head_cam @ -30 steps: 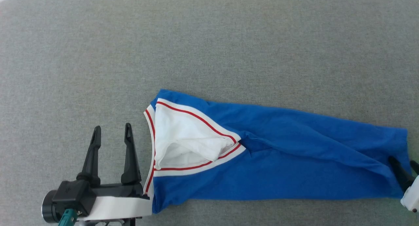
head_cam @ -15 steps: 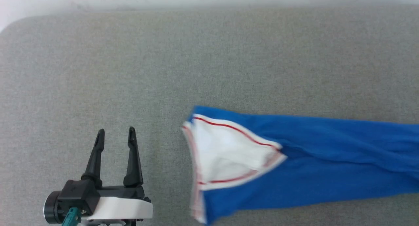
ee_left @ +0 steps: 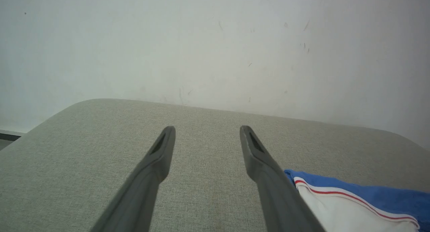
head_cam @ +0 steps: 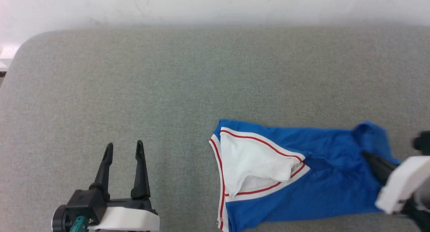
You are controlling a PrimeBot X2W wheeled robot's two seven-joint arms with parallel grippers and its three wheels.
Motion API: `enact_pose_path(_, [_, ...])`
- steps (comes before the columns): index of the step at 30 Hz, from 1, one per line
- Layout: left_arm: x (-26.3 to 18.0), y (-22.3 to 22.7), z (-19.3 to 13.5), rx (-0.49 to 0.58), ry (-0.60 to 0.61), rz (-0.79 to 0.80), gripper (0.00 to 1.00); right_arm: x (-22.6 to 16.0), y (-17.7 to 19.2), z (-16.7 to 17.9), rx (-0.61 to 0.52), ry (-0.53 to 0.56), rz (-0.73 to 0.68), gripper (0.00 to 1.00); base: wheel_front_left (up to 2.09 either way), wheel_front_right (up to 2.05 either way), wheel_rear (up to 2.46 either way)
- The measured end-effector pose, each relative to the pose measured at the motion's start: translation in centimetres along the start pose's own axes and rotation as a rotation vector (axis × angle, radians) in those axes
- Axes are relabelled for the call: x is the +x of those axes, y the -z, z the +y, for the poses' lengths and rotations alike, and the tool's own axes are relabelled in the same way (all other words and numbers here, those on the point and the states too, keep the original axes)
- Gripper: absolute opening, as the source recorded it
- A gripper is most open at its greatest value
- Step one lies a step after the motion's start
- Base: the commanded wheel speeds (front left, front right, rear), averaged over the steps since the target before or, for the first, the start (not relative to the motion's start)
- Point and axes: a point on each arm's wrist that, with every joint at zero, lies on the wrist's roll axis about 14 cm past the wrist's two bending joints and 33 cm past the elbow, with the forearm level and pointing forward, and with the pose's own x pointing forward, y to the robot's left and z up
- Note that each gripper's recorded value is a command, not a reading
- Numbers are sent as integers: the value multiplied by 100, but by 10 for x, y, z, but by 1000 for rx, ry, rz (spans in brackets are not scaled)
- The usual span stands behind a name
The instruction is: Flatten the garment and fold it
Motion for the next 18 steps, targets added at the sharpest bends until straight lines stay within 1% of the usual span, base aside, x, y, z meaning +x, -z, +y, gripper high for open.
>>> enact_pose_path(4, [-2, -4, 0, -11, 1, -13, 100, 3, 2, 66, -42, -181, 22, 0, 0, 0, 0])
enact_pose_path(8, [-4, -3, 3, -17, -11, -11, 100, 10, 2, 119, -84, -324, 46, 0, 0, 0, 0])
enact_pose_path(13, [-5, 5, 5, -26, -26, 14, 100, 23, 5, 162, -127, -438, 81, 0, 0, 0, 0])
enact_pose_path(15, [-4, 9, 6, -29, -34, 27, 100, 31, 9, 174, -138, -466, 102, 0, 0, 0, 0])
enact_pose_path(18, [-4, 17, 7, -36, -45, 48, 100, 45, 21, 185, -168, -481, 154, 0, 0, 0, 0])
